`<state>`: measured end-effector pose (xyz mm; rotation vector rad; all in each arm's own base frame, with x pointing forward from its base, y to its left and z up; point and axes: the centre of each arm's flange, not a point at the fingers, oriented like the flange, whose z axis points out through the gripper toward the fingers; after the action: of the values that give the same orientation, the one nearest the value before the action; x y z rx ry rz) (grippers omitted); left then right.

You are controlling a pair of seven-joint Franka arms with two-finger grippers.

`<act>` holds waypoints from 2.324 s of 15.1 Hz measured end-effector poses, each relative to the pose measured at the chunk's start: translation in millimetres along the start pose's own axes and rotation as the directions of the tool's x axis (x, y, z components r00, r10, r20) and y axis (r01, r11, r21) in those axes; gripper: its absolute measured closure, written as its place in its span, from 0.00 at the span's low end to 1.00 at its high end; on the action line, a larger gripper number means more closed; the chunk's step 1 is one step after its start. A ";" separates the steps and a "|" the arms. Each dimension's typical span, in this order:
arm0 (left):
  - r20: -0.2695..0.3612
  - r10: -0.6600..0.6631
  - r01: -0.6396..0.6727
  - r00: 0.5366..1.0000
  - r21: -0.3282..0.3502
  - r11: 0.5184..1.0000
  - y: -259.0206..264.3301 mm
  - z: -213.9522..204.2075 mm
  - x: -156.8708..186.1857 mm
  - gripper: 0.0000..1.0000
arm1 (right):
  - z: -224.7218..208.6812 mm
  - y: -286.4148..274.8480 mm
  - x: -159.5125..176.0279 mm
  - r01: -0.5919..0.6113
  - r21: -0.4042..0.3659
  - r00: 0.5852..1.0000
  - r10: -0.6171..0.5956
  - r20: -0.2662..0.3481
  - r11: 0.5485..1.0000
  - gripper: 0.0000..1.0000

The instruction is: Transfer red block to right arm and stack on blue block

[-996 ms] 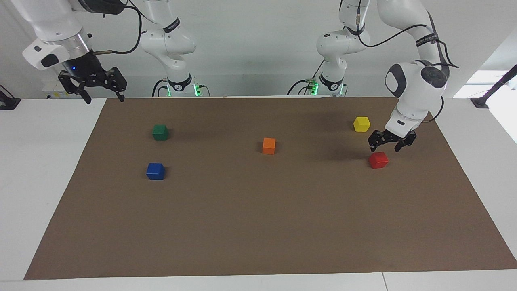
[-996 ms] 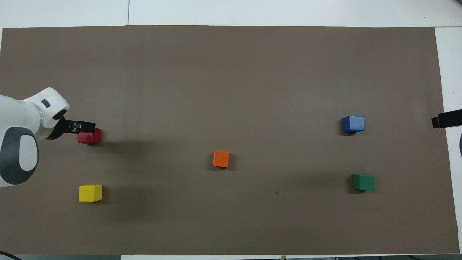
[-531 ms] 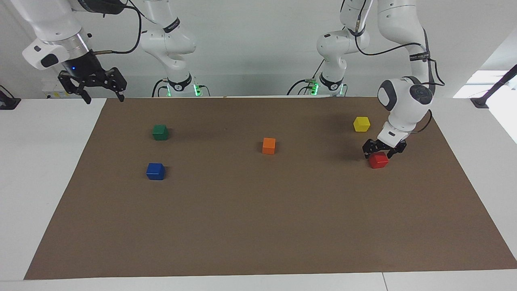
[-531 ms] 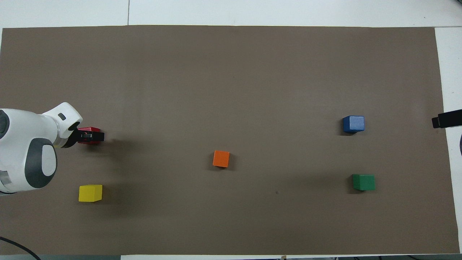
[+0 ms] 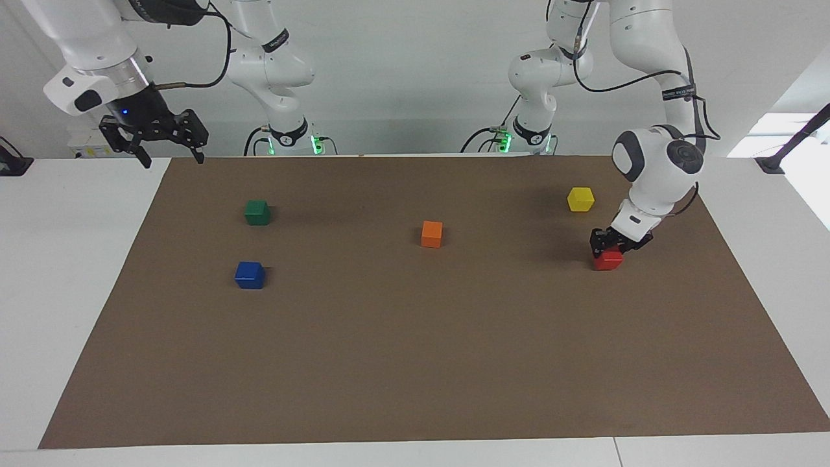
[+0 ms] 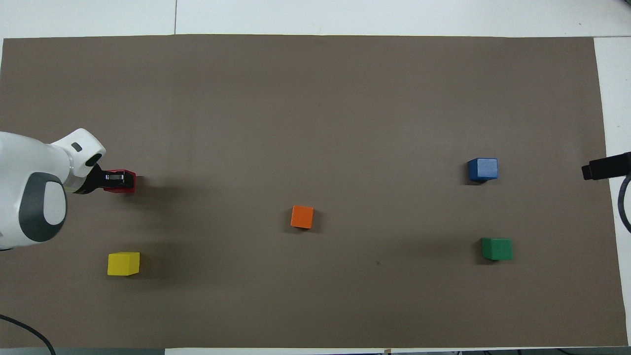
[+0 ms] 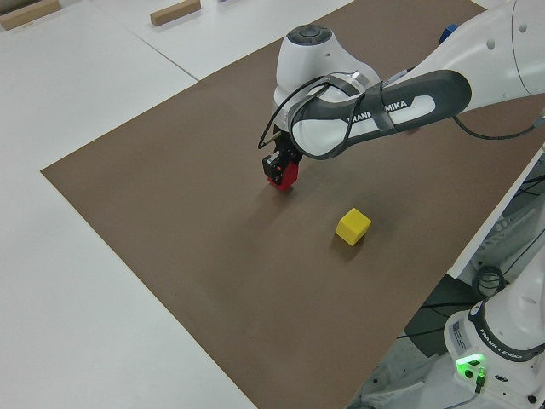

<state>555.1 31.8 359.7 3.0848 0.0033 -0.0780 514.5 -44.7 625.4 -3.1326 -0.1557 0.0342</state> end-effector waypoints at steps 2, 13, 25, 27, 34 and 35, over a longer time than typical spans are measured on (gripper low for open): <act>0.067 -0.095 0.097 0.993 -0.033 0.995 9.5 -58.1 10.2 0.45 | 16.5 -13.7 3.3 0.013 0.060 1.000 -0.013 0.000 0.998 0.00; 0.253 -0.584 0.618 0.771 -0.073 0.783 283.4 -197.4 -103.7 0.45 | 117.1 -3.4 -4.8 0.009 0.766 0.989 0.105 -0.100 0.643 0.00; 0.629 -0.761 0.987 0.160 -0.104 0.121 391.7 -180.6 -147.9 0.45 | 221.2 -73.9 -53.8 0.127 0.988 0.967 0.233 -0.103 -0.090 0.00; 0.644 -0.753 0.990 0.136 -0.113 0.083 424.6 -179.3 -178.2 0.45 | 237.1 -102.7 -61.5 0.134 0.973 0.973 0.213 -0.093 -0.188 0.00; 0.671 -0.730 0.986 0.130 -0.166 0.023 462.5 -167.1 -217.2 0.45 | 318.1 -164.1 -79.5 0.132 0.880 0.990 0.109 -0.092 -0.456 0.00; 0.669 -0.732 0.986 0.128 -0.167 0.019 462.2 -163.6 -217.8 0.45 | 318.0 -171.3 -81.0 0.128 0.872 0.991 0.094 -0.095 -0.472 0.00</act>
<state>347.4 -420.7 559.5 1.7644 1.6622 -0.6297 410.0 119.0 310.2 -1.0635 -0.0684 -0.0343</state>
